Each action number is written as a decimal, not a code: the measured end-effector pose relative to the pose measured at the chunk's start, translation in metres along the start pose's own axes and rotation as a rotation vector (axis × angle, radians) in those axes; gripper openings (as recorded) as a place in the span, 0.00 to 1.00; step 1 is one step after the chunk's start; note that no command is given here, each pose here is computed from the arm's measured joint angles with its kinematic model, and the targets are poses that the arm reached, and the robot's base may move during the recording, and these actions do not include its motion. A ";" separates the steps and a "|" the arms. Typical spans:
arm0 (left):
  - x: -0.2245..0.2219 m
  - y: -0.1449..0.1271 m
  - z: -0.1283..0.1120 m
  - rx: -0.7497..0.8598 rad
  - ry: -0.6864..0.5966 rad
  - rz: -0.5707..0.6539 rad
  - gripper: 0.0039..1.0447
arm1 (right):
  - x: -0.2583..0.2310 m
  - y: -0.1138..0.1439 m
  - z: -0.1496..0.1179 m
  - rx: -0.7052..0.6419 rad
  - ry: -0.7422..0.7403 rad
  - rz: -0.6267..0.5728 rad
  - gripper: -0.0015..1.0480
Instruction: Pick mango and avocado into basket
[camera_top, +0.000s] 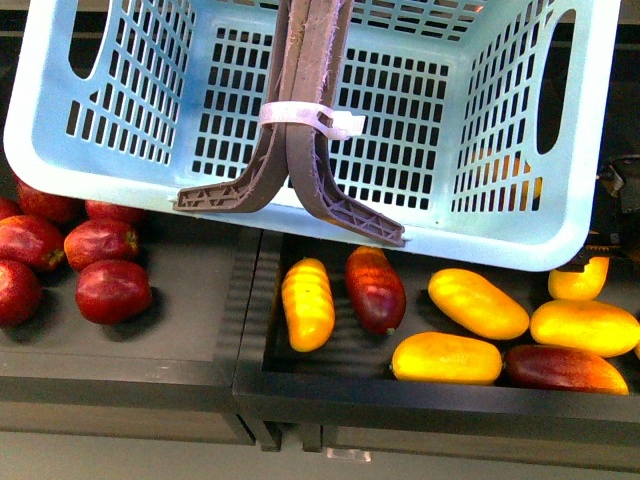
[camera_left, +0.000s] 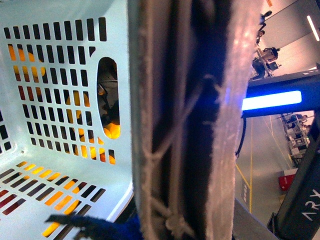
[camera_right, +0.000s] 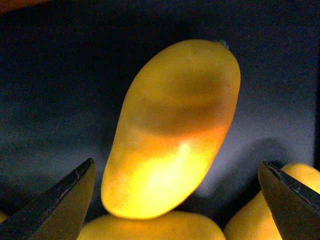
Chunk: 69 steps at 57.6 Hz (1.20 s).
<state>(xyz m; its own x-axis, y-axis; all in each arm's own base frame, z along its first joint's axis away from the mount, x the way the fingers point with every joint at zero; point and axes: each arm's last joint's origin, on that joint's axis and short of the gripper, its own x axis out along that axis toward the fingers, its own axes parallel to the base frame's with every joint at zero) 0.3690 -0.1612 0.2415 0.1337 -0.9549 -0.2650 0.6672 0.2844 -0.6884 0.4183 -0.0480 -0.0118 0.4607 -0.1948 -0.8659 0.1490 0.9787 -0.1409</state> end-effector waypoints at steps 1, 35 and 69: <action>0.000 0.000 0.000 0.000 0.000 0.000 0.14 | 0.002 0.000 0.001 0.004 -0.001 -0.002 0.92; 0.000 0.000 0.000 0.000 0.000 0.000 0.14 | 0.049 0.007 0.006 0.061 0.068 -0.026 0.92; 0.000 0.000 0.000 0.000 0.000 0.001 0.14 | -0.024 -0.046 0.024 0.193 -0.136 -0.039 0.62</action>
<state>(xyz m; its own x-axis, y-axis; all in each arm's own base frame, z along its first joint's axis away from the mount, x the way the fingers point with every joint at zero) 0.3690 -0.1612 0.2414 0.1344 -0.9548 -0.2653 0.6671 0.2851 -0.6882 0.4214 -0.0901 0.0275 0.5629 -0.2519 -0.7872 0.3276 0.9424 -0.0673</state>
